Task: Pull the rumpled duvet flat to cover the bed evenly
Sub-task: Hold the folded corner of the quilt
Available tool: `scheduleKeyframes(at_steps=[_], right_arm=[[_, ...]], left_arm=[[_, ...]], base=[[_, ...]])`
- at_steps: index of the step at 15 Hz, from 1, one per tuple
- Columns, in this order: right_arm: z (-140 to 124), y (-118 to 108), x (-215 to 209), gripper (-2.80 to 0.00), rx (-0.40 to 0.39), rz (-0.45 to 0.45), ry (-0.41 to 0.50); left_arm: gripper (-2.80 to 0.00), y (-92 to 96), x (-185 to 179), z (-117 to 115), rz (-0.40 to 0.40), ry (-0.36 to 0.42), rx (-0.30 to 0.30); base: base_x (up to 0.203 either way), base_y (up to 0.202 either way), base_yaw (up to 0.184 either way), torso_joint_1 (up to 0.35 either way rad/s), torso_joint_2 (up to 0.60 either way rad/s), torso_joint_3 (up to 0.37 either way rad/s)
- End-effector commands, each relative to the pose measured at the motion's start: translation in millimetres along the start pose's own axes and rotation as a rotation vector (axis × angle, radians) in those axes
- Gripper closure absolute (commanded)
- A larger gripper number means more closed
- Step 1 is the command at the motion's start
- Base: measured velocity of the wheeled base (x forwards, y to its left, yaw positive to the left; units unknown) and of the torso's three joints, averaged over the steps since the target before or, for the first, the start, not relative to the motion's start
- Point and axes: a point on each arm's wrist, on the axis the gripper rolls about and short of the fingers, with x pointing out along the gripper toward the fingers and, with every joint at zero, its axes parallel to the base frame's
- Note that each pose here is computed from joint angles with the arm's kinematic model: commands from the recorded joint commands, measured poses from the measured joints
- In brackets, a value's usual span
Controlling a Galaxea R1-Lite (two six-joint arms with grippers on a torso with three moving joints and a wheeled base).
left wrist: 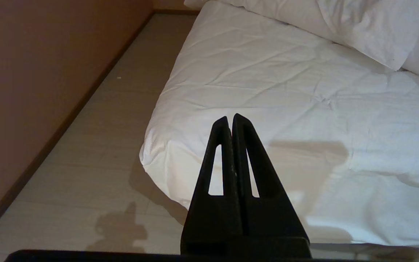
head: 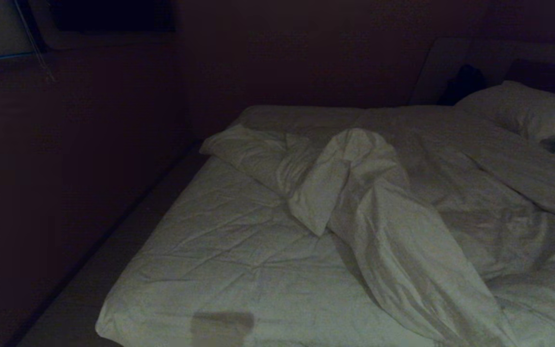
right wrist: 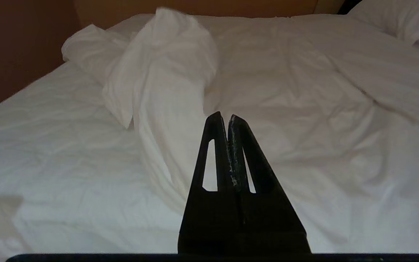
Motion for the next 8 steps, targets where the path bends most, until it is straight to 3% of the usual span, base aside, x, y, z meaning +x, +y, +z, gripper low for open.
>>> scheduleKeyframes(at_steps=[1, 8], right_arm=[[19.6, -0.5, 23.7, 0.00, -0.001, -0.007, 0.084], [53.4, -1.4, 98.4, 0.00, -0.044, 0.007, 0.276]], left_arm=[[0.00, 0.0, 0.0, -0.2, 0.001, 0.001, -0.001], [0.00, 0.0, 0.0, -0.2, 0.001, 0.001, -0.001]], base=[[0.000, 0.000, 0.000, 0.000, 0.00, 0.000], [0.000, 0.000, 0.000, 0.000, 0.00, 0.000]])
